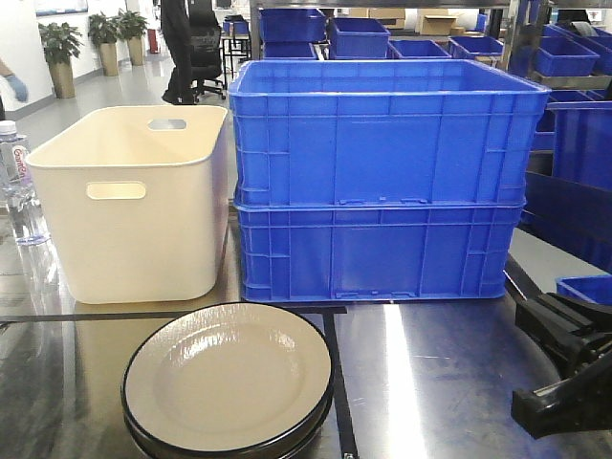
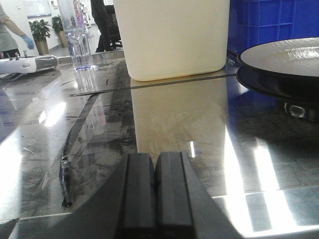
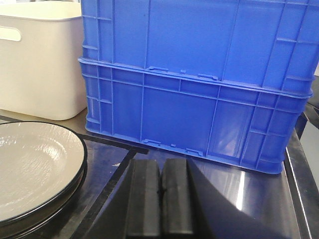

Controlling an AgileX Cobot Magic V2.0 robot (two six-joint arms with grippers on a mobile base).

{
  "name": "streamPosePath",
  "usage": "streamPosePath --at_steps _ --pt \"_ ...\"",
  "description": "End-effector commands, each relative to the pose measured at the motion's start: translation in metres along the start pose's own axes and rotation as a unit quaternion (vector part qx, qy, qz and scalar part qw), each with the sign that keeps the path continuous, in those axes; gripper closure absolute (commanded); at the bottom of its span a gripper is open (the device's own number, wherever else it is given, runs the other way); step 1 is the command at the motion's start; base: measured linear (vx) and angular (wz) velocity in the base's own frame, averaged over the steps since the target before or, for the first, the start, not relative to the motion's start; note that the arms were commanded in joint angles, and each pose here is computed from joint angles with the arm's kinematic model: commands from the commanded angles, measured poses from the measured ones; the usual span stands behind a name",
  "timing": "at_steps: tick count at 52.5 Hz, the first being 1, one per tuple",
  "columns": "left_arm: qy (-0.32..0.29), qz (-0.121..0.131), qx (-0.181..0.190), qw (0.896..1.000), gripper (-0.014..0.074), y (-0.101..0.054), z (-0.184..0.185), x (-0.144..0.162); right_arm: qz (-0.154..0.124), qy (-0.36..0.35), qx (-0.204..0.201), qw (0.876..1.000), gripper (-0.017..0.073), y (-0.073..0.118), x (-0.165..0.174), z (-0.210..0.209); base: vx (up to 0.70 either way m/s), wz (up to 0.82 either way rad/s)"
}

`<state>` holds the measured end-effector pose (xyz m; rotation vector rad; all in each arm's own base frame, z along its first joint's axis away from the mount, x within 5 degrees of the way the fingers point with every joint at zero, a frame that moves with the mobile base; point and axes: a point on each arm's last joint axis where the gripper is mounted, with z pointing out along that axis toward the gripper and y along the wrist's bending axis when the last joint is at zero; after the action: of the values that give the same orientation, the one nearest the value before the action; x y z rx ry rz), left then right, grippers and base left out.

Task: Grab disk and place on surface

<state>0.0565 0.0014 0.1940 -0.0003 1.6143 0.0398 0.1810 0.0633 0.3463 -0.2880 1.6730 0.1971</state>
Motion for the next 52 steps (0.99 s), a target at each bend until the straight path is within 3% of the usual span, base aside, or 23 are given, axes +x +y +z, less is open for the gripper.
streamPosePath --at_steps 1,19,25,37,38,39,40,41,44,48,52 --pt "-0.039 -0.003 0.002 0.999 0.0596 0.0 0.0 -0.003 -0.003 -0.02 -0.003 1.0 0.0568 0.0 -0.012 -0.002 0.0 0.0" --pt "-0.039 -0.003 0.002 0.999 0.0596 0.0 0.0 -0.003 -0.003 -0.02 -0.003 1.0 0.0568 0.0 -0.012 -0.002 0.0 0.0" --pt "-0.039 -0.003 0.002 0.999 0.0596 0.0 0.0 -0.003 0.024 -0.015 -0.012 1.0 0.0568 0.002 -0.011 0.0 0.0 0.0" --pt "-0.039 -0.003 0.002 0.999 0.0596 0.0 0.0 -0.003 0.021 -0.019 -0.019 0.999 0.0568 0.003 -0.01 0.003 0.0 0.0" --pt "-0.039 -0.003 0.002 0.999 0.0596 0.0 0.0 -0.003 0.037 -0.02 -0.02 0.999 0.0568 0.003 -0.011 0.003 0.0 0.0" --pt "-0.039 -0.003 0.002 0.999 0.0596 0.0 0.0 -0.003 0.019 -0.02 -0.021 0.999 0.0568 0.004 -0.011 0.003 0.0 0.0" --pt "-0.039 -0.003 0.002 0.999 0.0596 0.0 0.0 -0.003 0.033 -0.02 -0.023 0.999 0.0568 0.004 -0.011 0.003 0.0 0.0" --pt "-0.039 -0.003 0.002 0.999 0.0596 0.0 0.0 -0.003 0.017 -0.02 -0.024 0.999 0.0568 0.004 -0.01 0.003 0.0 0.0" --pt "-0.039 -0.003 0.002 0.999 0.0596 0.0 0.0 -0.003 0.017 -0.016 -0.026 0.999 0.0568 0.004 -0.009 0.003 0.0 0.0" --pt "-0.039 -0.003 0.002 0.999 0.0596 0.0 0.0 -0.003 0.019 -0.019 -0.016 1.0 0.0568 -0.001 -0.007 -0.006 0.0 0.0" --pt "-0.039 -0.003 0.002 0.999 0.0596 0.0 0.0 -0.003 0.041 -0.02 0.008 0.999 0.0568 -0.009 0.004 -0.023 0.0 0.0"
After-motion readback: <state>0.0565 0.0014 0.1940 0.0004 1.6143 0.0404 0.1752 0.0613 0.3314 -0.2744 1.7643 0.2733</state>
